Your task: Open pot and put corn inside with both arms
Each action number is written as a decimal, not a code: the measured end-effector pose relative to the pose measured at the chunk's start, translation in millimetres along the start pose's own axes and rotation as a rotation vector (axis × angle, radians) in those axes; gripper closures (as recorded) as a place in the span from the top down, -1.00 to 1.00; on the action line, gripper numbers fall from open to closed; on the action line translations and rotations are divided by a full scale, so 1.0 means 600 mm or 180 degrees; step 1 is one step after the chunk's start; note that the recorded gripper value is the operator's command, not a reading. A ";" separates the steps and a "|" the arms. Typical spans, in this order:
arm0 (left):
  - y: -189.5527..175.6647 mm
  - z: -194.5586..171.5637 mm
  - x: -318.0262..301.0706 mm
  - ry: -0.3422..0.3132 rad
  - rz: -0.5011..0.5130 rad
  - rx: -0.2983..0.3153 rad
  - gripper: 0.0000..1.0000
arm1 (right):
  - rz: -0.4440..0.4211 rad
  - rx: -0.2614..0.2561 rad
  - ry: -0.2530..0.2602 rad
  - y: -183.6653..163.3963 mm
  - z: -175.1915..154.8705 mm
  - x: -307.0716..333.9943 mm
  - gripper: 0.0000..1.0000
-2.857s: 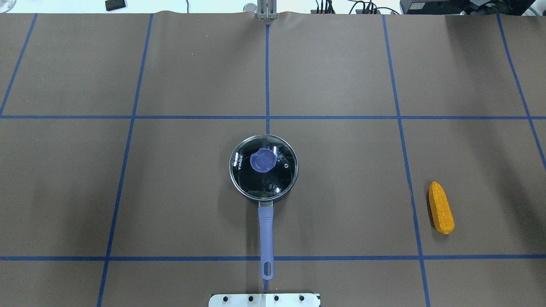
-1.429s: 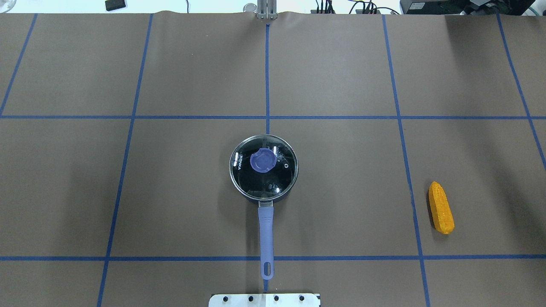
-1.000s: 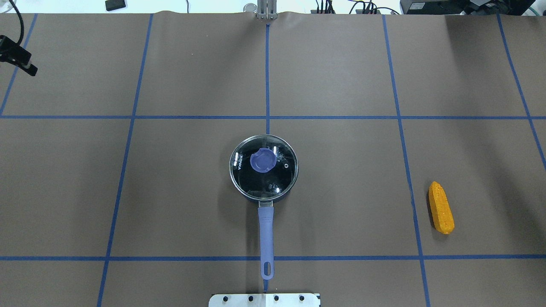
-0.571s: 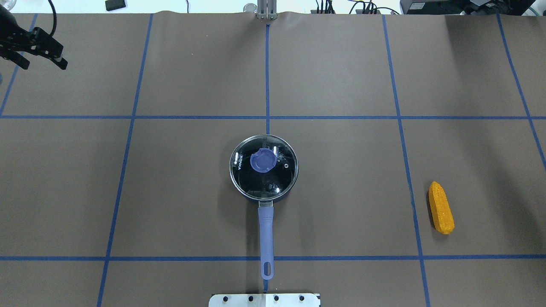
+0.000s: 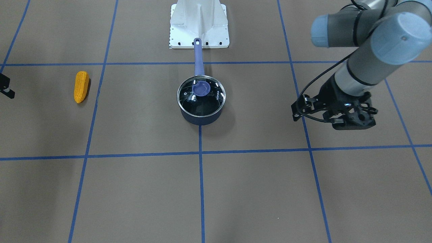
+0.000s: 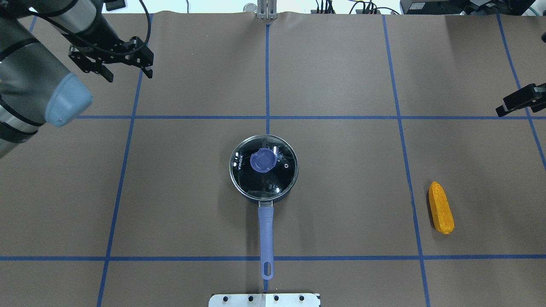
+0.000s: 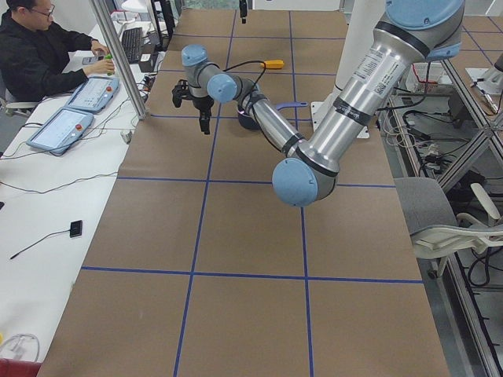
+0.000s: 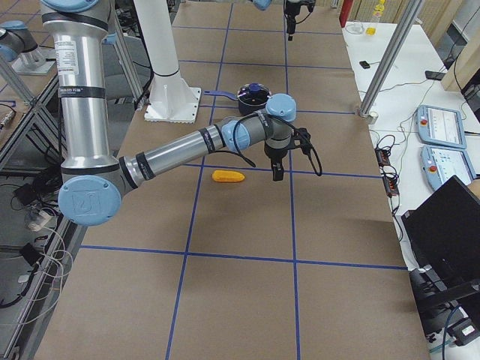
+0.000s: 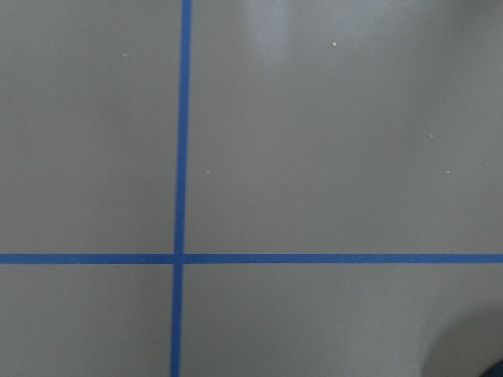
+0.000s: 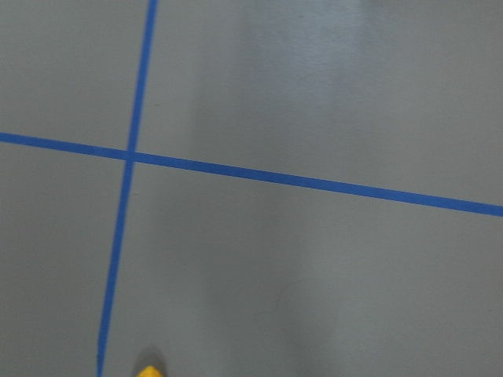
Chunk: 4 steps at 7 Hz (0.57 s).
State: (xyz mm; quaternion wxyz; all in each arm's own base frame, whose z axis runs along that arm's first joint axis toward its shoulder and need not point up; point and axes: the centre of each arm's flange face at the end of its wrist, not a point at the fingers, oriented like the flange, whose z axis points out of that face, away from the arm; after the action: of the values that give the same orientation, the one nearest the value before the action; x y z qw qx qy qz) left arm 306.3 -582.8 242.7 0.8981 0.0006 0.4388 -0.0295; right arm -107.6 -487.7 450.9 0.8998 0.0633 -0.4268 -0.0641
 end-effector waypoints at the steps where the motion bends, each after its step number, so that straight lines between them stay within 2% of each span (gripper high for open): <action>1: 0.021 0.011 0.063 -0.0005 -0.0048 -0.0005 1.00 | 0.0003 0.0037 -0.0027 0.016 0.027 -0.022 1.00; 3: 0.068 0.015 0.189 -0.0116 -0.0061 -0.0041 1.00 | 0.0011 0.0073 -0.0023 0.065 0.086 -0.039 1.00; 4: 0.094 0.021 0.235 -0.0145 -0.0038 -0.0054 1.00 | 0.0050 0.0034 -0.0026 0.082 0.106 -0.045 1.00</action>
State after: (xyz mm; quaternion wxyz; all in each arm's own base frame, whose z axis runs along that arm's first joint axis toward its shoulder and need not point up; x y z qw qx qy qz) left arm 406.0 -534.1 137.9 0.9076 -0.0103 0.4185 -0.0311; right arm -171.0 -438.3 478.4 0.8982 0.0645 -0.4314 -0.0549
